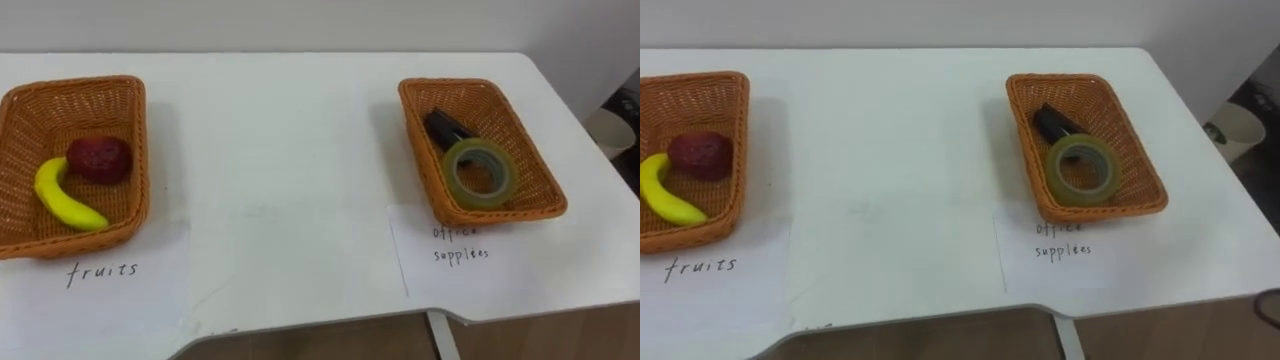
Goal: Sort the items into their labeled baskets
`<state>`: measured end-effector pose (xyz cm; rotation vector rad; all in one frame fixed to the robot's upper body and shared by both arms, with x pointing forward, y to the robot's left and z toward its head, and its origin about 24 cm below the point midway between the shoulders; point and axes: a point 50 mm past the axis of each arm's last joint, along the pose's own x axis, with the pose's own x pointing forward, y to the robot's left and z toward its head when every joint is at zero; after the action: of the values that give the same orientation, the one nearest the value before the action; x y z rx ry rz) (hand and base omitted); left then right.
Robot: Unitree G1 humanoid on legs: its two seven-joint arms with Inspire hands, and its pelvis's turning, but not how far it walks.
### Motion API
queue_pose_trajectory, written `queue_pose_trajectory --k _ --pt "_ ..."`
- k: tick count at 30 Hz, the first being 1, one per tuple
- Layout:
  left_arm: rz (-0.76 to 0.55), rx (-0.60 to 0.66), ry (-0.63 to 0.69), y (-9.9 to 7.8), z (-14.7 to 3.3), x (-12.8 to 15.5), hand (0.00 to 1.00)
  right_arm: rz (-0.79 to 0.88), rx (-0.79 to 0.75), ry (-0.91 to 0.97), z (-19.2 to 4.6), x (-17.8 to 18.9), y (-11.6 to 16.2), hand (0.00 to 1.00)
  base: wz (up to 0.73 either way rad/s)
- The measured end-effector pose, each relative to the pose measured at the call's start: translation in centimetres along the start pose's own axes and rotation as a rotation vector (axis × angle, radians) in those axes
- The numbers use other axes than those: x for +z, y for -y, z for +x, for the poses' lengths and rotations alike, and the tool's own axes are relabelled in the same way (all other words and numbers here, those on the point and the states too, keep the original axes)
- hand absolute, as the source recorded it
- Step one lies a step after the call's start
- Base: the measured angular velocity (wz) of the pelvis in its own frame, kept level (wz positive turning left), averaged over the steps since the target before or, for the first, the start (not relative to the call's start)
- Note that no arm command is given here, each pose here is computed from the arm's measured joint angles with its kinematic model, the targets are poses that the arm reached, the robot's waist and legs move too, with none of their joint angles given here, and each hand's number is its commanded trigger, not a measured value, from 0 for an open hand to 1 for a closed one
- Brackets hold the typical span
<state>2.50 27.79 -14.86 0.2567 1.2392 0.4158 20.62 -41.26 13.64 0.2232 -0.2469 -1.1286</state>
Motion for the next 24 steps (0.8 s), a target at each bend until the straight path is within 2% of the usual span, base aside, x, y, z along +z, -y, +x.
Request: queue_pose_trajectory --k 7,14,18,24 --pt "-0.042 0.001 0.005 0.4 0.0 0.3 0.00 -0.073 -0.223 -0.131 -0.2 -3.6 5.6 0.00 -0.12" --pt "-0.083 -0.011 -0.002 0.9 0.0 0.3 0.00 -0.072 -0.462 -0.278 -2.4 -7.4 10.9 0.00 -0.01" --pt "-0.085 -0.013 -0.009 0.8 -0.1 0.0 0.00 -0.110 -0.578 -0.379 -4.5 -10.1 14.0 0.00 0.00" --pt "-0.106 -0.036 -0.025 1.3 -0.3 -0.7 0.00 -0.184 -0.729 -0.590 -9.7 -15.1 17.4 0.00 0.00"
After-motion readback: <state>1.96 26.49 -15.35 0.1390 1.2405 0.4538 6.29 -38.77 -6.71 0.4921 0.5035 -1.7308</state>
